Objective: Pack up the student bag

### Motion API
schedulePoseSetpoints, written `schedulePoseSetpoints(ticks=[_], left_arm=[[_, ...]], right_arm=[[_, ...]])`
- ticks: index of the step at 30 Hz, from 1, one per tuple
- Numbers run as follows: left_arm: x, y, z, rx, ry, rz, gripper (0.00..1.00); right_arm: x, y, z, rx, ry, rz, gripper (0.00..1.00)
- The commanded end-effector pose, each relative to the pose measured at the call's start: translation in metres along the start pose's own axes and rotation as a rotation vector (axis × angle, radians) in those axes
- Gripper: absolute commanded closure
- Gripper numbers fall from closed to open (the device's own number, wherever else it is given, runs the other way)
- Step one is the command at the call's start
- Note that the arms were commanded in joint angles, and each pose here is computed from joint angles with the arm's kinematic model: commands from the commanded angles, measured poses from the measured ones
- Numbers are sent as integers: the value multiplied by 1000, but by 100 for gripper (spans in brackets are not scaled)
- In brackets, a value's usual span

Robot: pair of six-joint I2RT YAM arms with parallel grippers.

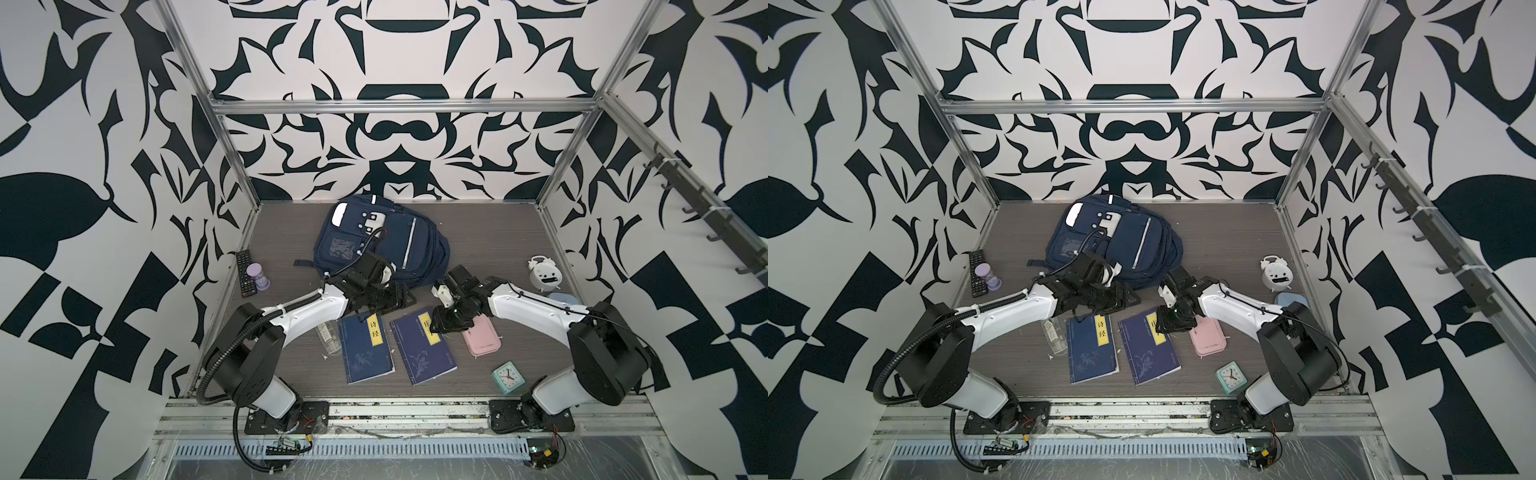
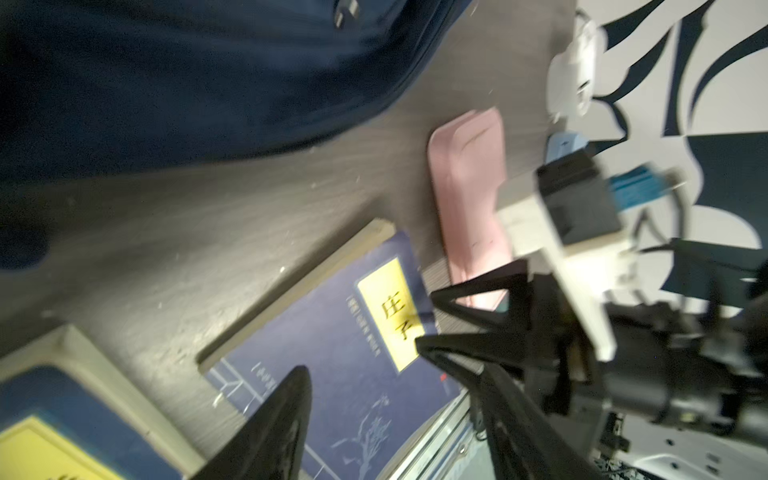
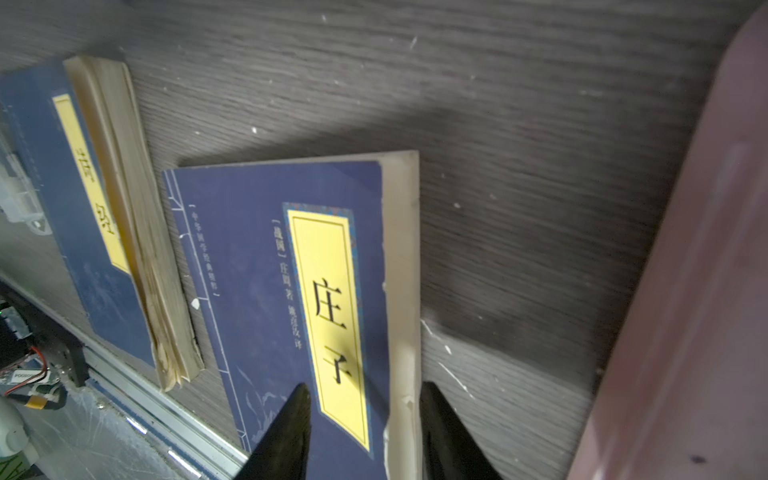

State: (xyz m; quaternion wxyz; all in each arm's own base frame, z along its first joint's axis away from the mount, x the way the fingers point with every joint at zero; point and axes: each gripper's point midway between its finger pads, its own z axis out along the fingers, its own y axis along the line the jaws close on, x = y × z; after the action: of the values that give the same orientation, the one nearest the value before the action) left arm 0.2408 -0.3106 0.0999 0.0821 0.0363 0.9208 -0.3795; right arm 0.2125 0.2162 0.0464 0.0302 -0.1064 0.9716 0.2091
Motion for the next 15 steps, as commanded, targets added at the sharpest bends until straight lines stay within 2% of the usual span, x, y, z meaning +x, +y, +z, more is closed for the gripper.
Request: schedulePoseSetpoints(ticks=[1, 5, 10, 15], left_arm=[[14, 2, 1, -27, 11, 28, 32], [31, 5, 6, -42, 37, 20, 33], [47, 19, 10, -72, 67, -31, 33], [55, 26, 9, -98, 80, -61, 33]], right_arm=[[7, -8, -1, 28, -5, 27, 55], [16, -14, 1, 39, 11, 45, 58], [25, -19, 1, 51, 17, 61, 67], [31, -18, 6, 43, 24, 77, 69]])
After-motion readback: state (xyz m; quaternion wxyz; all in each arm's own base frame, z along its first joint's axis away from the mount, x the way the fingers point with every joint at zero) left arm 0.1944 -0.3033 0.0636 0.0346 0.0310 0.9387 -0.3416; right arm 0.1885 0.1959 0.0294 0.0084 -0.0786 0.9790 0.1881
